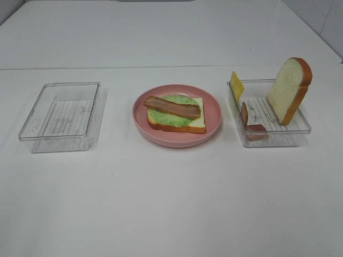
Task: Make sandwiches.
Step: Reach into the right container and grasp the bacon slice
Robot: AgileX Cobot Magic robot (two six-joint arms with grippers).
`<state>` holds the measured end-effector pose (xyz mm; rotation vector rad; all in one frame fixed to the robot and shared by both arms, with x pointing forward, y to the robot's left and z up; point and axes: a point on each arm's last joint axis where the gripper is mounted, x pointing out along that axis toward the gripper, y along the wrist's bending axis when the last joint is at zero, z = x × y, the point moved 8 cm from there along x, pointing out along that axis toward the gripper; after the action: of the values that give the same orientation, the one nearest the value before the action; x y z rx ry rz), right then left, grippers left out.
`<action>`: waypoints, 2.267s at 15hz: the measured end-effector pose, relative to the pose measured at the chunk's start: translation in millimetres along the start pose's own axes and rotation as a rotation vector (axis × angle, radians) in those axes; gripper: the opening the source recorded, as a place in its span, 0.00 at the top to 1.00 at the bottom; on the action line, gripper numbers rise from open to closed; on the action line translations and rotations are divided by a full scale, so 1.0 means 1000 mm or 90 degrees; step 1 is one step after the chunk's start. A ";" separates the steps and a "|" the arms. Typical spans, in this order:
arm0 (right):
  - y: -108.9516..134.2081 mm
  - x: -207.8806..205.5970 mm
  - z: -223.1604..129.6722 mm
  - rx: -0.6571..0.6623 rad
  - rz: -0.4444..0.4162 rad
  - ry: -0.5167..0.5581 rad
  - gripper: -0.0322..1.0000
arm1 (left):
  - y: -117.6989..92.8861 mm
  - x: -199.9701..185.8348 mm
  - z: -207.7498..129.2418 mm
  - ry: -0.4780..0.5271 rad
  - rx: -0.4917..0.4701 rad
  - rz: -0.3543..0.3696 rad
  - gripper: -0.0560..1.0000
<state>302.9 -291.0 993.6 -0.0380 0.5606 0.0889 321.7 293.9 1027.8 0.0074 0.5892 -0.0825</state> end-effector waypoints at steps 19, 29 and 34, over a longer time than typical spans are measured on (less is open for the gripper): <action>0.000 0.000 0.000 0.000 0.000 0.000 0.04 | 0.007 -0.013 -0.017 -0.082 -0.068 0.101 0.01; 0.000 0.000 0.000 0.000 0.000 0.000 0.04 | 0.007 -0.013 -0.017 -0.082 -0.069 0.101 0.01; -0.002 0.014 0.061 -0.015 0.001 0.072 0.07 | 0.007 -0.013 -0.017 -0.082 -0.069 0.101 0.01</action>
<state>347.6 -288.6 1038.2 -0.0655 0.6725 0.0957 302.0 302.2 1020.5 -0.0556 0.4623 0.1020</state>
